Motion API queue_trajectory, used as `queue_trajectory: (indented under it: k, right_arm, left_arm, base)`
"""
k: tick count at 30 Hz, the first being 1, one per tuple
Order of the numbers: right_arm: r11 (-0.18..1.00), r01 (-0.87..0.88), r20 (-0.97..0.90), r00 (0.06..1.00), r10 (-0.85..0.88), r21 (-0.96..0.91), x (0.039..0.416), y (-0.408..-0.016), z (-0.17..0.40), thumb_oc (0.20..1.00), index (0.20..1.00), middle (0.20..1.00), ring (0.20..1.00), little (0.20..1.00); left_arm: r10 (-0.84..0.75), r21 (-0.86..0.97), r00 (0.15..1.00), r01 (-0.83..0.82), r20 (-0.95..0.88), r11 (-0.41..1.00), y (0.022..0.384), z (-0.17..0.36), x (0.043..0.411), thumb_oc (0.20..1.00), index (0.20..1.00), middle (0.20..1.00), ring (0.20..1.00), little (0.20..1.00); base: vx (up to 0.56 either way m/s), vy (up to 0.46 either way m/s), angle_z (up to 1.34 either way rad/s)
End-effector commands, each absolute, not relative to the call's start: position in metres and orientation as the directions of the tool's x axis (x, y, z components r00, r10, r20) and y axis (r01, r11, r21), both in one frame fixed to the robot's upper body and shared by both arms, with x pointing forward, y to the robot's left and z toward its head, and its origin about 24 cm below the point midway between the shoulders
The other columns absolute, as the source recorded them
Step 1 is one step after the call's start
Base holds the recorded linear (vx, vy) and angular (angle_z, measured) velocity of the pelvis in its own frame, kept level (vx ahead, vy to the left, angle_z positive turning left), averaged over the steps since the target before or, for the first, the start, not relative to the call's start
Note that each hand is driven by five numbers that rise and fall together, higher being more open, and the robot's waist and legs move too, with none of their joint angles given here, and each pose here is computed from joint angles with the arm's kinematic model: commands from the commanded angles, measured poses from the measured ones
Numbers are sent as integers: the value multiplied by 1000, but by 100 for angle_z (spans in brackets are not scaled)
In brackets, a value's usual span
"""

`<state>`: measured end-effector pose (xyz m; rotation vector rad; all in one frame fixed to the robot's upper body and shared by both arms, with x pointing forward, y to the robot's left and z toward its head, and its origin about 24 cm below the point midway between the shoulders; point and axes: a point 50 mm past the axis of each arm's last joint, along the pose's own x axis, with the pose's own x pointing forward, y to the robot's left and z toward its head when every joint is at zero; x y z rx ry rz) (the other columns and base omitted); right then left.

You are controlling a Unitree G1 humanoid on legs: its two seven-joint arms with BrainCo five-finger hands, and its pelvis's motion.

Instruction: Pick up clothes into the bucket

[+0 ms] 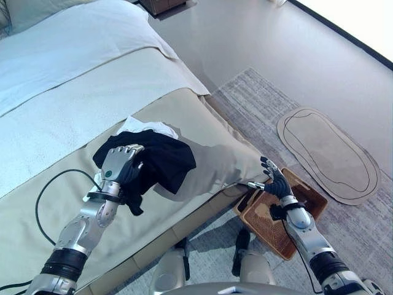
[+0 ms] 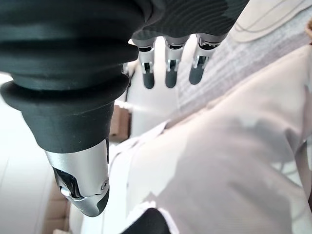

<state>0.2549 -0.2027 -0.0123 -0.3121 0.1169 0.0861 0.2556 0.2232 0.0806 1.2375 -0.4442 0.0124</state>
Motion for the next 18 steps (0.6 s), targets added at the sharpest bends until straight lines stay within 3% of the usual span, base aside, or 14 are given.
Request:
queue_trajectory:
  k: [1,10,14,18]
  right_arm:
    - [924,-196,-63,981,186,-329,265,-177,0,1000,1000,1000,1000,1000]
    - [808,-383,46,893,449,-447,277,-125,35,1000,1000,1000,1000,1000]
    - [780,-424,83,854,514,-461,279,-111,47,1000,1000,1000,1000,1000]
    - [667,-554,112,722,683,-499,275,-77,66,1000,1000,1000,1000,1000]
  left_arm:
    - [-272,794,813,-332,514,509,214,128,256,200,200,200,200,200]
    - [-338,559,631,-186,699,808,180,188,247,200,200,200,200,200]
    - [-361,534,598,-136,715,834,171,197,248,200,200,200,200,200]
    - [-425,535,547,-50,721,843,152,204,247,200,200,200,200,200]
  base:
    - [55,-18,-4]
    - [48,-27,-5]
    - [29,-27,-4]
    - [38,-37,-5]
